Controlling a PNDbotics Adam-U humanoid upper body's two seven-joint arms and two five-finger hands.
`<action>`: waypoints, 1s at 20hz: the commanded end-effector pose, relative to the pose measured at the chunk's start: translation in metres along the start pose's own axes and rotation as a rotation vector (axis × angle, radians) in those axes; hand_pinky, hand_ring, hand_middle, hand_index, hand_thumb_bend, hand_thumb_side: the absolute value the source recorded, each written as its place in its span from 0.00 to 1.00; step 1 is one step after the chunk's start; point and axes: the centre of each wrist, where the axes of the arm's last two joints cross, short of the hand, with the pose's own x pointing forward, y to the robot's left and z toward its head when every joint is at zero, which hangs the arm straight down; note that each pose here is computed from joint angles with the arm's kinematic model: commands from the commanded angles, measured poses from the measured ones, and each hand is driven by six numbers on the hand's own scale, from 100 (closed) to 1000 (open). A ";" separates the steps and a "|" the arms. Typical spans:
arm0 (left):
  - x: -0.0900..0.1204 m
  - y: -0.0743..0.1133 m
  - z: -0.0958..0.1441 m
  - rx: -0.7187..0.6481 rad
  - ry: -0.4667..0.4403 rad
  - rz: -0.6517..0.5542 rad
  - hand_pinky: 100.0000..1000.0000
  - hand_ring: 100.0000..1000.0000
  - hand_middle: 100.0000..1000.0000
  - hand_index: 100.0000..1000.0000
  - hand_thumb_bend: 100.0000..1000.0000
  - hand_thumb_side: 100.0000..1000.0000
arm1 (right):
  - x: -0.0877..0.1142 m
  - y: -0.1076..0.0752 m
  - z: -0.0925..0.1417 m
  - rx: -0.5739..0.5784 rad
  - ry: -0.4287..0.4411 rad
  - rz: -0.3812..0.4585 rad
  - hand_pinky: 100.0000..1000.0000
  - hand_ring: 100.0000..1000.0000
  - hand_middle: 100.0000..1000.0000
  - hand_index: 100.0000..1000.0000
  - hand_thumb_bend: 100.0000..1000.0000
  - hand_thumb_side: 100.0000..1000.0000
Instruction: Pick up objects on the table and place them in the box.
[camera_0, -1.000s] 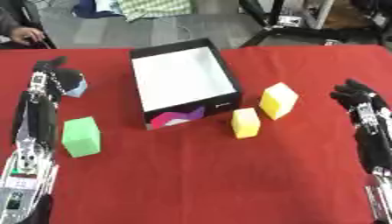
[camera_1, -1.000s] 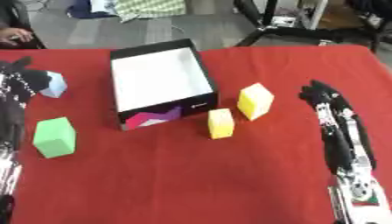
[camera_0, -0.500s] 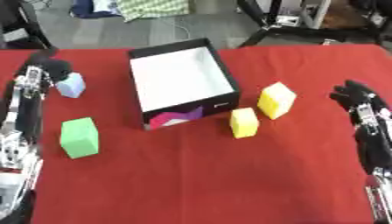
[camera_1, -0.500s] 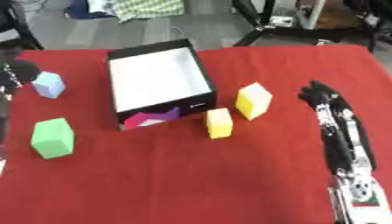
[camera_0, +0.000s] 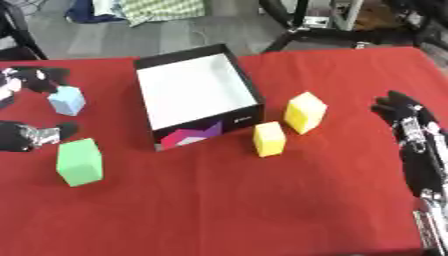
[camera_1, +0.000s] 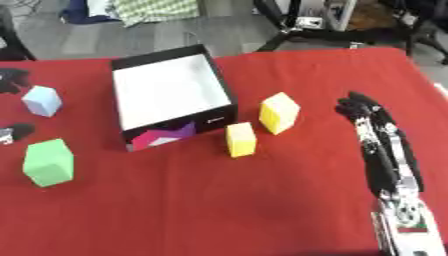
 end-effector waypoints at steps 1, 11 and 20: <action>-0.003 0.012 0.002 -0.150 0.054 -0.155 0.78 0.73 0.76 0.94 0.50 0.59 | 0.004 -0.004 -0.003 0.014 -0.014 0.012 0.96 0.79 0.73 0.83 0.00 0.69; -0.032 -0.018 -0.029 -0.299 0.189 -0.208 0.76 0.74 0.76 0.94 0.56 0.60 | 0.004 -0.004 -0.002 0.024 -0.011 0.010 0.96 0.79 0.73 0.83 0.00 0.68; -0.048 -0.044 -0.044 -0.271 0.249 -0.188 0.75 0.73 0.75 0.92 0.53 0.58 | 0.004 -0.004 -0.003 0.028 -0.013 0.010 0.96 0.79 0.73 0.83 0.00 0.68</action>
